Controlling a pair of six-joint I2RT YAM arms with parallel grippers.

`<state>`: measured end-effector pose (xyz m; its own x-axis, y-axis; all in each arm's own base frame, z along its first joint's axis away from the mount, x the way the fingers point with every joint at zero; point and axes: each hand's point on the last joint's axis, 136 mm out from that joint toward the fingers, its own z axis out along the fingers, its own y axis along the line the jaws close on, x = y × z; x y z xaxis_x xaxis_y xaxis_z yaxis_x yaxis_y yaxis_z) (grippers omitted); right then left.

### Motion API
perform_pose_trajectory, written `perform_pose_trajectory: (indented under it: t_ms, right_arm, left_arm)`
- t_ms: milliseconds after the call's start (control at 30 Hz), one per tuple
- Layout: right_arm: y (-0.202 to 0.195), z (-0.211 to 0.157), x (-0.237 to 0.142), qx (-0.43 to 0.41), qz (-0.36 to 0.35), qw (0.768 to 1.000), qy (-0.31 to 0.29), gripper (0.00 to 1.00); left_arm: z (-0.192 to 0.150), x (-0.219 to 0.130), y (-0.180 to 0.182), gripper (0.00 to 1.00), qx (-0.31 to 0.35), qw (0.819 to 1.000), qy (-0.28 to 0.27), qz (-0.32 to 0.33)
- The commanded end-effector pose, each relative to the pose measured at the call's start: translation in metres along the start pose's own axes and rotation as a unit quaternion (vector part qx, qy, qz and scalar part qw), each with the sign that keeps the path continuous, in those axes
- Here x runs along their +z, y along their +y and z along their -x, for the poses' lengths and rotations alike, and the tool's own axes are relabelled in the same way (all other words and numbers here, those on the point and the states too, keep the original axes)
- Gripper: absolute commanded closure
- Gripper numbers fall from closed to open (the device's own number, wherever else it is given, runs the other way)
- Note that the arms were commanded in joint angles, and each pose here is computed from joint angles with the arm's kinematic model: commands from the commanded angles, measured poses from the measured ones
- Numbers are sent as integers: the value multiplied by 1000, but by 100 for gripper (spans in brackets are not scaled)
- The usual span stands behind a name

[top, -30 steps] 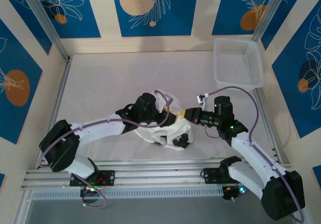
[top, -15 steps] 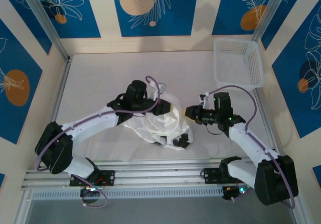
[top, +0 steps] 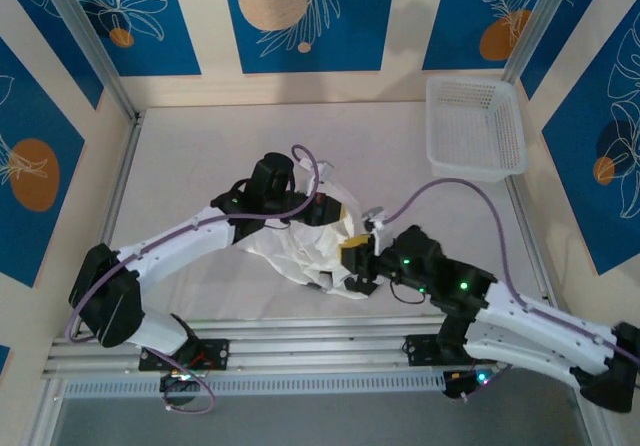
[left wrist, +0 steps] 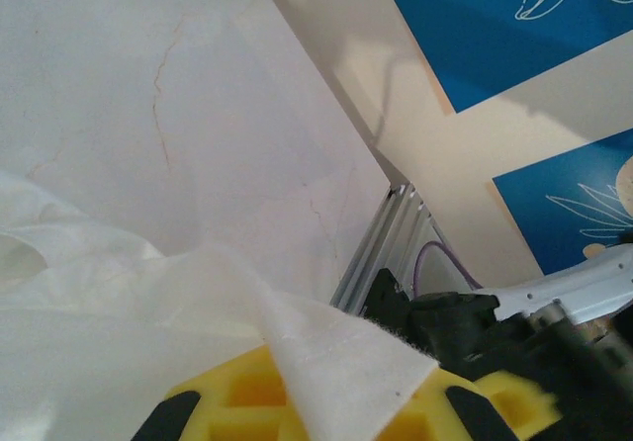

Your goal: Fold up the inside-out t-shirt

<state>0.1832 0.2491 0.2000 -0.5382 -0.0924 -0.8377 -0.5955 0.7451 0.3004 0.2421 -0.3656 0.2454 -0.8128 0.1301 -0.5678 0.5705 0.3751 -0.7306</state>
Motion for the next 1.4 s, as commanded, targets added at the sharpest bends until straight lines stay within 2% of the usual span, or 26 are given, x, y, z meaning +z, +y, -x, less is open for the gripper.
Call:
perform_pose_trajectory:
  t_ms: [0, 67, 133, 200, 267, 367, 467, 567, 633, 700, 733, 867, 967, 1100, 1200, 1267, 1367]
  right_arm:
    - [-29, 32, 6, -16, -95, 994, -46, 66]
    - [-51, 26, 14, 11, -132, 991, -23, 66]
    - [-88, 18, 7, 58, -225, 973, -6, 66]
    - [-110, 10, 4, 77, -263, 961, 21, 65]
    - [-110, 5, 10, 90, -242, 965, 46, 57]
    - [-94, 2, 26, 105, -174, 977, 70, 43]
    - [-62, 12, 43, 114, -64, 989, 66, 43]
    - [-33, 17, 54, 135, 47, 987, 74, 52]
    - [-23, 18, 57, 141, 84, 983, 84, 70]
    - [-11, 22, 53, 142, 125, 978, 88, 96]
    - [-3, 25, 48, 144, 151, 974, 87, 100]
    - [31, 43, 12, 160, 313, 935, 57, 100]
    - [35, 50, -7, 166, 356, 919, 37, 100]
    - [26, 53, -10, 177, 345, 921, 22, 100]
    - [16, 55, -2, 192, 325, 926, 20, 100]
    - [7, 56, 5, 204, 307, 929, 20, 100]
    - [-13, 53, 17, 233, 259, 937, 26, 100]
  left_arm:
    - [7, -1, -9, 100, 1, 1000, -5, -6]
    - [7, -3, -9, 100, 3, 1000, -5, -5]
    - [6, -5, -10, 100, 5, 1000, -4, -1]
    - [5, -9, -10, 100, 8, 1000, -7, 2]
    - [5, -10, -12, 100, 9, 1000, -8, -1]
    - [5, -10, -15, 100, 10, 1000, -7, -9]
    - [7, -10, -13, 100, 9, 1000, -9, -5]
    - [9, -11, -10, 100, 7, 1000, -12, -2]
    - [14, -15, -2, 100, 2, 1000, -20, 8]
    - [20, -20, 9, 100, 3, 999, -27, 20]
    - [23, -23, 18, 100, 6, 999, -30, 29]
    - [29, -33, 72, 99, 29, 994, -30, 98]
    - [30, -43, 97, 81, 43, 989, -30, 137]
    - [25, -67, 120, 57, 69, 970, -31, 233]
    - [19, -74, 101, 44, 62, 976, -43, 202]
    - [16, -81, 83, 40, 44, 982, -59, 173]
    - [6, -102, 65, 36, -3, 981, -99, 166]
